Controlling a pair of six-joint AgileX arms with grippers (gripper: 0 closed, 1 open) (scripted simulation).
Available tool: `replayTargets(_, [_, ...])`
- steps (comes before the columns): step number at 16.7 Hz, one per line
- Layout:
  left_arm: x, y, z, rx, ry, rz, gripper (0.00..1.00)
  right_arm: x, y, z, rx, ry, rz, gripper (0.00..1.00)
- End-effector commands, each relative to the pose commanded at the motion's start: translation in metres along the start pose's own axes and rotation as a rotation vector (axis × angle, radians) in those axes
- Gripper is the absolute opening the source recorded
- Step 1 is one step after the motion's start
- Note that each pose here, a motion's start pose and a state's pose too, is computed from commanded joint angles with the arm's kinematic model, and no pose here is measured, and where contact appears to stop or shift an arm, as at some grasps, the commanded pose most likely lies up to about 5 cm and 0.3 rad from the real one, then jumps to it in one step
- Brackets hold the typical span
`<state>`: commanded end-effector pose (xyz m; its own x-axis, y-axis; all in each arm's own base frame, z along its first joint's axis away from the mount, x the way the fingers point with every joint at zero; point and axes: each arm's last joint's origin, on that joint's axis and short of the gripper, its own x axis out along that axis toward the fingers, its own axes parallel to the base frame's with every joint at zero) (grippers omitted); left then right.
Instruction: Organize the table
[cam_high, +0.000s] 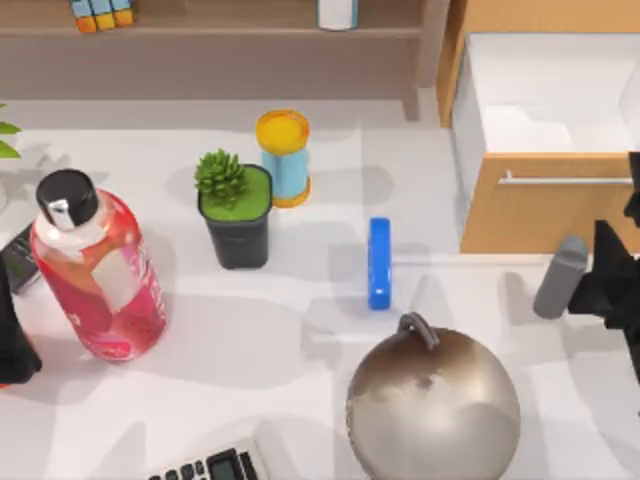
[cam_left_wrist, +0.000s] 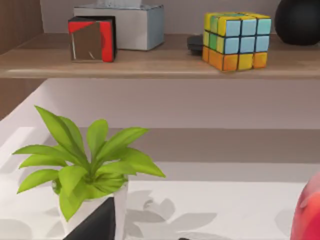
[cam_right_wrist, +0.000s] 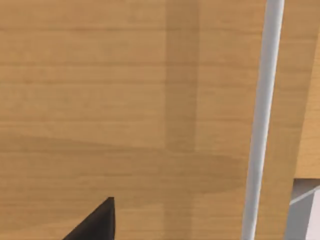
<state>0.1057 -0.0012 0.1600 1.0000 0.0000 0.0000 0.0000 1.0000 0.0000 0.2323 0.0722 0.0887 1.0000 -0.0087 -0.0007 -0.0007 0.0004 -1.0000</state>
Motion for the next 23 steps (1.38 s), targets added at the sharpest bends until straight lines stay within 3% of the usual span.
replayTargets(8, [0.000,0.000,0.000,0.000,0.000,0.000,1.00,0.020,0.000,-0.001,0.000,0.001,-0.001,1.00])
replayTargets(21, [0.000,0.000,0.000,0.000,0.000,0.000,1.00,0.020,0.000,-0.001,0.000,0.001,-0.001,0.02])
replayTargets(23, [0.000,0.000,0.000,0.000,0.000,0.000,1.00,0.020,0.000,-0.001,0.000,0.001,-0.001,0.00])
